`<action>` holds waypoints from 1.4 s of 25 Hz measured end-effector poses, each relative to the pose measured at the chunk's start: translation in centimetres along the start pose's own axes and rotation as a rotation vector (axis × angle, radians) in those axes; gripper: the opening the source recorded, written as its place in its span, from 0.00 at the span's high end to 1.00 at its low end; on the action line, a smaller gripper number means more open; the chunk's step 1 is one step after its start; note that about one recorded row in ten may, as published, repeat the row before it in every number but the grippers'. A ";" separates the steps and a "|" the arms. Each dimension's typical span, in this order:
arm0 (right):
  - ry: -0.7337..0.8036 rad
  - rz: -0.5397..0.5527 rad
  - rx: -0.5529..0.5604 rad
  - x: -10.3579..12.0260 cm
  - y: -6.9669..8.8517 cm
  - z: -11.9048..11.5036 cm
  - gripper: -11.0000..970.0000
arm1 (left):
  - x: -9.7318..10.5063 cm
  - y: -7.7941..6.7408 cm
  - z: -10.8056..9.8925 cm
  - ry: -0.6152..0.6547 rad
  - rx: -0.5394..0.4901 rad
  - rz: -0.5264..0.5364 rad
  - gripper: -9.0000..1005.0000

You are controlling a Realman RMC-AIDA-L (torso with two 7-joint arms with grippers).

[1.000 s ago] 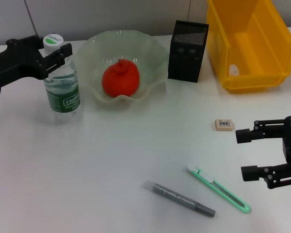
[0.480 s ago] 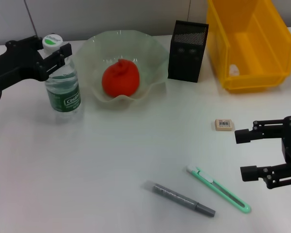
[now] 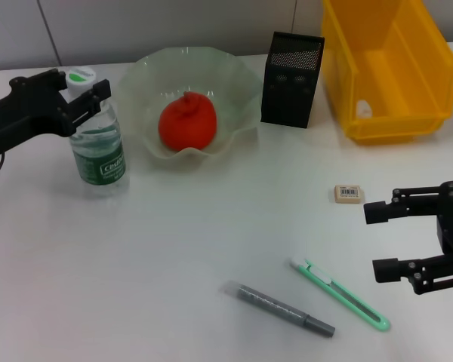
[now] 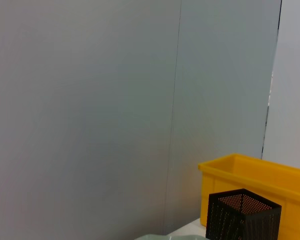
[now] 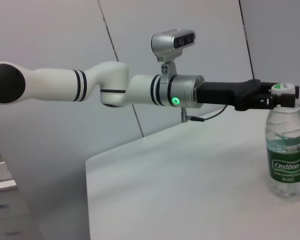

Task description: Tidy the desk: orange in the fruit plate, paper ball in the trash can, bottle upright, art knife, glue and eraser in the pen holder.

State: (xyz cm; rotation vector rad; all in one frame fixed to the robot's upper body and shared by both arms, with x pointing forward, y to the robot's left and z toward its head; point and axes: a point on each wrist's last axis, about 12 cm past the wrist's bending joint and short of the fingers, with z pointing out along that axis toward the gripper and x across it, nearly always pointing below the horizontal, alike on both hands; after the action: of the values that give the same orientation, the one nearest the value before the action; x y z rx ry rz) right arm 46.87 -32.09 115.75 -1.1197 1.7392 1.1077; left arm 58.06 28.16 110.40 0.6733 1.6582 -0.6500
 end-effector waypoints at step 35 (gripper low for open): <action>-0.033 -0.030 0.096 0.3 -0.5 -1.1 0.20 | -1.5 -0.5 -8.7 -0.256 0.075 -0.067 0.16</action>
State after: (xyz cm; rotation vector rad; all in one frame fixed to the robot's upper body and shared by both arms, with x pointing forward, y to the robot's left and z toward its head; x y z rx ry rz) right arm 47.03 -33.36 115.69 -1.0599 1.7256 1.0081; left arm 52.16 33.99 113.44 0.5644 1.4297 -0.8147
